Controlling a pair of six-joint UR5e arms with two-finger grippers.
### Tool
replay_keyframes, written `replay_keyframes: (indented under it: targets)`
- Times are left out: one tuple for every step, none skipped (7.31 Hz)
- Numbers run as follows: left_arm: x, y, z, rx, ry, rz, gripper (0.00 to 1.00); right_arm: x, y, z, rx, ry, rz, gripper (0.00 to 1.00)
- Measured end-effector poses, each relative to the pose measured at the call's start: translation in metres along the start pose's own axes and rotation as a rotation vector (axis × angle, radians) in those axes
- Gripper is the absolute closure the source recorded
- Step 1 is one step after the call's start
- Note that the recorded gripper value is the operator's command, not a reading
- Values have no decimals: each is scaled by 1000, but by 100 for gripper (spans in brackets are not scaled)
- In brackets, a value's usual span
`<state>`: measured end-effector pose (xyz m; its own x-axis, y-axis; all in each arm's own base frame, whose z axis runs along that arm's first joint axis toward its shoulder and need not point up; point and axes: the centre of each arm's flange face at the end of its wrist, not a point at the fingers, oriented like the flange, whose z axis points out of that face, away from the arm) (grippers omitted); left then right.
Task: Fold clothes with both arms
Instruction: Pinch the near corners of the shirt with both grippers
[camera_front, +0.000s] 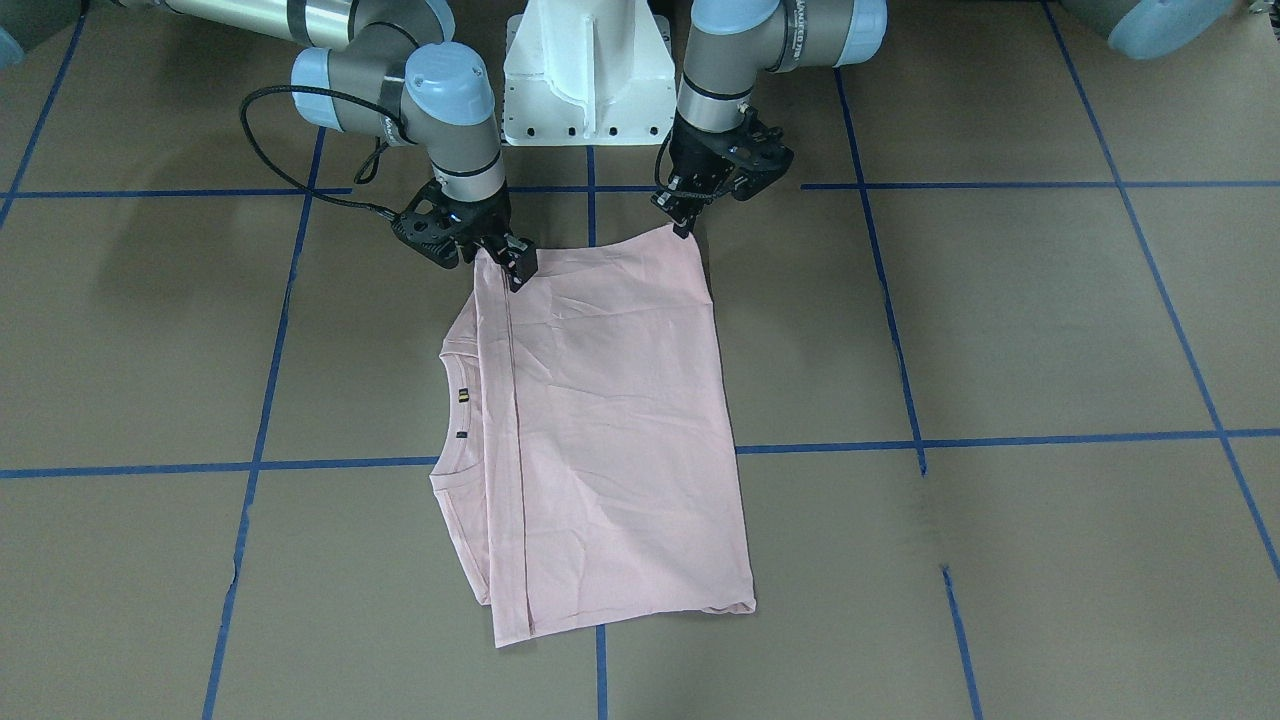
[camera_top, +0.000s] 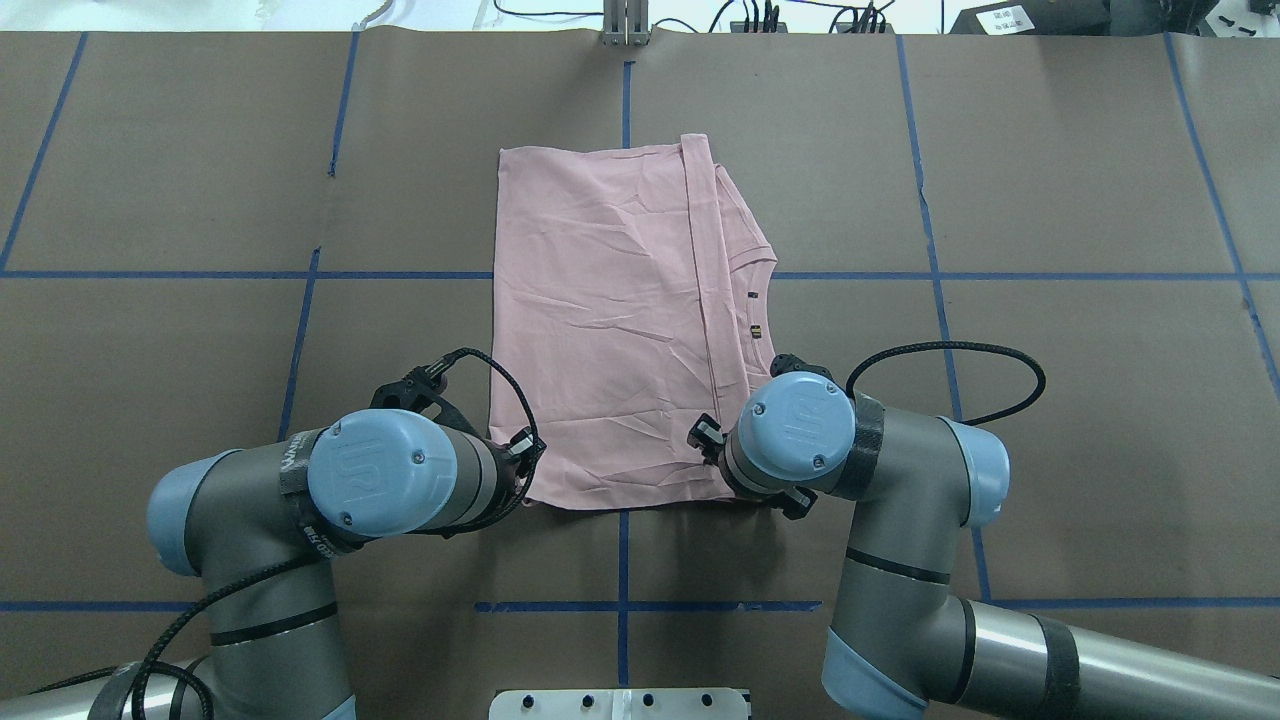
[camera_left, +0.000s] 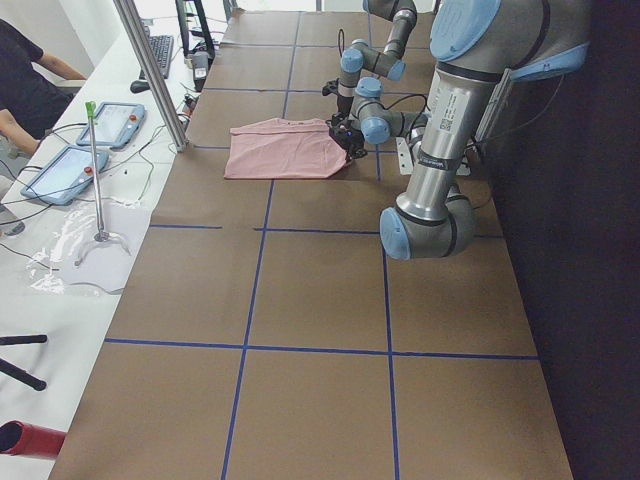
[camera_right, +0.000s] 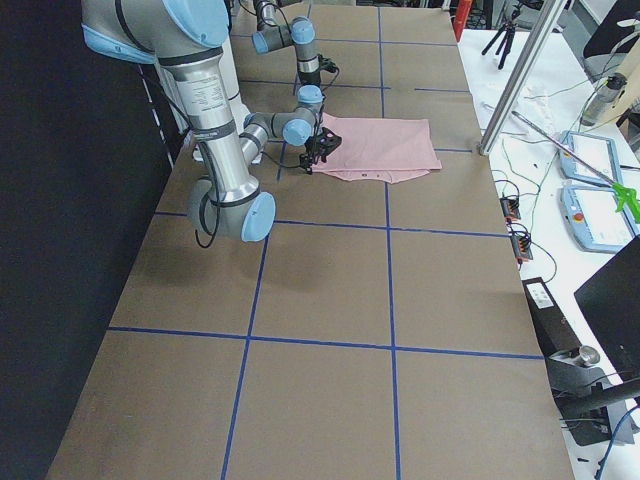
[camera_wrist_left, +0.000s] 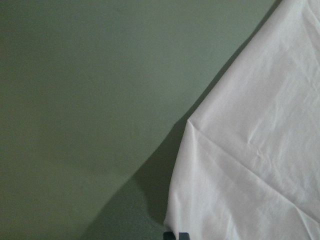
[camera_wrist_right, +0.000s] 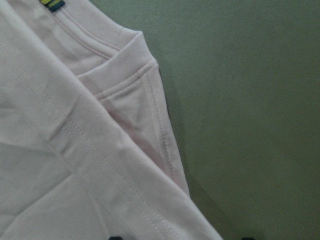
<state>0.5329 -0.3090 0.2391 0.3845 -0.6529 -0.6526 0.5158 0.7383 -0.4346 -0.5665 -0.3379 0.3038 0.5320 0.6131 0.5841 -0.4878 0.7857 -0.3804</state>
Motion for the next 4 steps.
replay_keyframes:
  targets:
    - [1,-1,-1,1,1,-1,100,0,0,0,0,0,-4,100]
    - [1,-3,-1,3,3,-3,100,0,-1,-1,-1,-1,-6,100]
    - [2,-4,-1,5,3,-3,100,-1,-1,-3,-3,-4,-6,100]
    - [2,-4,-1,5,4,-1,100,-3,-2,-5,-3,-8,-4,100]
